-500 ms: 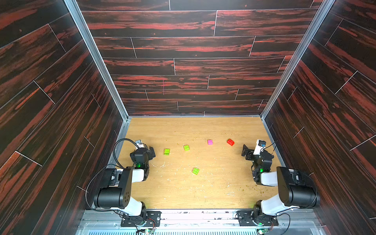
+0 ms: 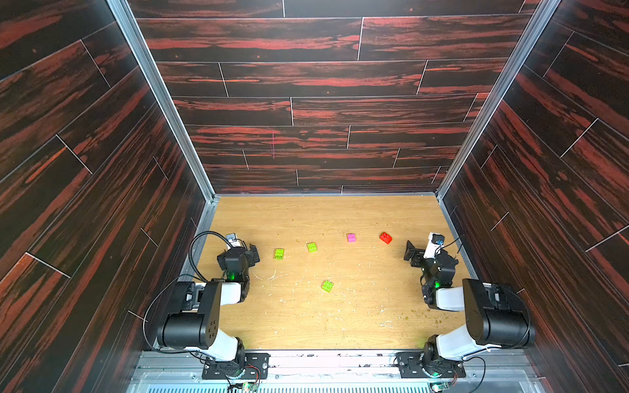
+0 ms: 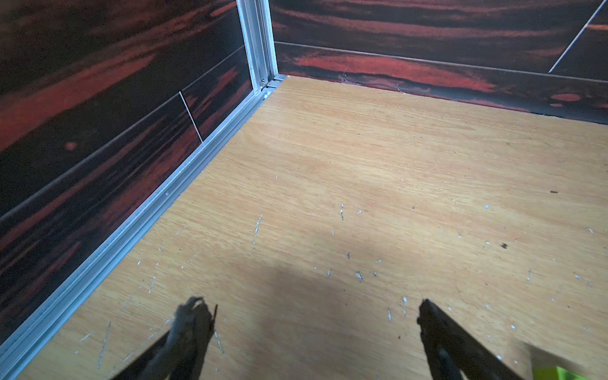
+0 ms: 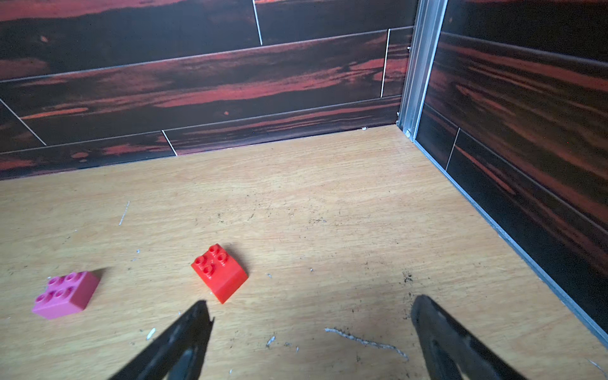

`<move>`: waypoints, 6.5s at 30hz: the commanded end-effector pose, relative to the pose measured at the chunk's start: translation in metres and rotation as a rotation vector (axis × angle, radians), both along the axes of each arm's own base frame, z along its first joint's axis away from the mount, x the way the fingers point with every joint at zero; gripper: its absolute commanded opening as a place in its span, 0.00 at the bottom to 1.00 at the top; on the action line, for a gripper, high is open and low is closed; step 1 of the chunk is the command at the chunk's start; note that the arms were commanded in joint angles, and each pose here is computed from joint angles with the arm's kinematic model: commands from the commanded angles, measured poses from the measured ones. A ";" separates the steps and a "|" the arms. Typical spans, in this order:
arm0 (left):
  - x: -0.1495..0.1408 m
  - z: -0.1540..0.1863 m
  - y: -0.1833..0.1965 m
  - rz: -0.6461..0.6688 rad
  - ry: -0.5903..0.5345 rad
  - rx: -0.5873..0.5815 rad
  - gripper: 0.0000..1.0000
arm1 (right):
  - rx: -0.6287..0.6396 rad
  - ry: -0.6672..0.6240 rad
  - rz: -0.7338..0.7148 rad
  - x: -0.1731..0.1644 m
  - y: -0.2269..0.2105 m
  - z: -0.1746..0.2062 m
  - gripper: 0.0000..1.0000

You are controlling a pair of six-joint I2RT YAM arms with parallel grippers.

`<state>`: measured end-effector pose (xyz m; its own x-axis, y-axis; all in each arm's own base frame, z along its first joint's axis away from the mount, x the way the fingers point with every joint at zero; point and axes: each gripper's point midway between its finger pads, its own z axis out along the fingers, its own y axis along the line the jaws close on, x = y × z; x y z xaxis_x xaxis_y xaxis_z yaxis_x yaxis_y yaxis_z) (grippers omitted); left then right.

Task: Assemble the letter s with lego
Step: Pick up the lego brick from the center of the board, then place the lego brick at the center of the board, then pick up the lego brick from the center of the board.

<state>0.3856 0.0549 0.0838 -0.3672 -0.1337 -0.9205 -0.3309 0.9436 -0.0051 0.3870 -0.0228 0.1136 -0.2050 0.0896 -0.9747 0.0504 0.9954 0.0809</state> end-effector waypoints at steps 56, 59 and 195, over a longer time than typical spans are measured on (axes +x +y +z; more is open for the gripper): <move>-0.027 0.012 -0.143 -0.468 0.603 -0.277 0.88 | -0.022 0.223 1.172 -0.102 0.270 0.121 0.98; -0.010 0.003 -0.141 -0.416 0.611 -0.256 0.83 | -0.022 0.230 1.182 -0.102 0.273 0.119 0.98; 0.054 -0.059 -0.294 -1.373 0.895 0.492 0.51 | 0.066 0.307 1.065 -0.096 0.205 0.101 0.98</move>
<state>0.4395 -0.2371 0.0240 -0.3461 0.9095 -0.2303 0.9226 0.3745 0.0925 0.2968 0.1824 0.2153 -0.4289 -0.2211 -0.8759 -0.7993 0.5447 0.2539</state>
